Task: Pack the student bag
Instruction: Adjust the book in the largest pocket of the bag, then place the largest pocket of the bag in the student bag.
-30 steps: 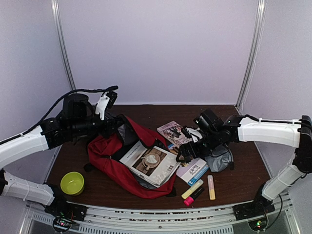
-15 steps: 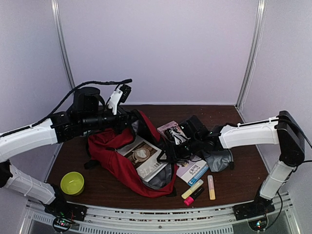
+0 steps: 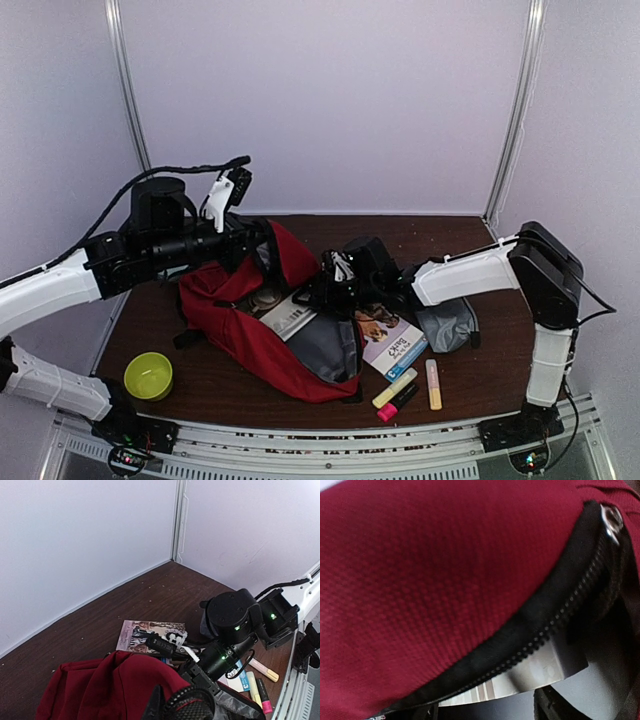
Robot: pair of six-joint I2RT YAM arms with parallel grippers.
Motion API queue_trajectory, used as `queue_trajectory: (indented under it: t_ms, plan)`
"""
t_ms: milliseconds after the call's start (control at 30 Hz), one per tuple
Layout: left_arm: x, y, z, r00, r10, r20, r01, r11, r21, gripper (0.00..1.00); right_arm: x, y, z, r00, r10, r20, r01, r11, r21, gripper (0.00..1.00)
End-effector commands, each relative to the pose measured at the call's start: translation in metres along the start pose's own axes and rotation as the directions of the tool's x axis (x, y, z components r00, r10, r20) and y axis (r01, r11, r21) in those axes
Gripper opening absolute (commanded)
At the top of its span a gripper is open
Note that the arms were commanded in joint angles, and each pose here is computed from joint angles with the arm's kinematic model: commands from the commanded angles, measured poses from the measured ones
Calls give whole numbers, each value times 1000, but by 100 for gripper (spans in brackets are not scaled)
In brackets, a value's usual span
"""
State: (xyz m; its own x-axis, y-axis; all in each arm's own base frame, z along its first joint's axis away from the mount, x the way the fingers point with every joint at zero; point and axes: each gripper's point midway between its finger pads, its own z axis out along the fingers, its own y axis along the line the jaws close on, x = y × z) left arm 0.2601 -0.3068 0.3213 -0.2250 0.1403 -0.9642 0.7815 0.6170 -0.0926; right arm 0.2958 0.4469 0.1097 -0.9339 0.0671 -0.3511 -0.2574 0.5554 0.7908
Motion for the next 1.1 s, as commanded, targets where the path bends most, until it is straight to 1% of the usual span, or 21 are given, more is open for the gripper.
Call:
queue_trajectory:
  t_ms: [0,67,133,200,267,367,400,467,567,700,833,933,1000,1067]
  plan:
    - [-16,12,-18,995,34,93,-26,996,-90,0,-24,36,-21,990,-107,94,109,994,-23,67]
    - [-4,23,-18,998,24,59,-15,989,-146,0,-14,22,-41,981,-184,62,180,981,73,68]
    - [9,29,-15,1000,14,27,-9,984,-176,0,-5,13,-65,970,-243,17,238,961,139,71]
    - [19,33,-13,1000,6,5,-5,980,-198,0,2,-2,-89,970,-241,-34,243,950,196,74]
    - [26,37,-13,1000,0,-10,-2,976,-218,0,4,-21,-112,984,-176,-27,177,955,240,75]
    - [33,44,-12,999,-11,-30,3,967,-254,0,-14,-48,-138,991,-49,122,20,973,229,77]
    - [35,44,-11,999,-15,-33,6,967,-255,0,-23,-59,-142,983,-11,181,-31,974,225,78]
    - [36,42,-8,999,-23,-34,14,970,-243,0,-39,-79,-140,967,45,251,-107,966,237,79]
    - [35,40,-7,999,-34,-42,23,972,-233,0,-58,-104,-119,954,147,263,-218,940,264,81]
    - [38,43,-13,998,-35,-44,23,968,-250,0,-80,-133,-100,906,236,353,-338,903,265,81]
    - [36,46,-22,999,-17,-29,8,963,-271,0,-80,-172,-108,847,288,447,-452,832,322,81]
    - [34,47,-27,1000,7,-26,-14,960,-278,0,-76,-193,-118,803,317,505,-519,788,331,81]
    - [33,48,-28,1000,18,-24,-24,959,-284,0,-80,-205,-121,776,337,533,-552,773,314,81]
    - [33,48,-28,999,29,-30,-36,958,-285,0,-81,-216,-116,748,398,531,-597,753,277,81]
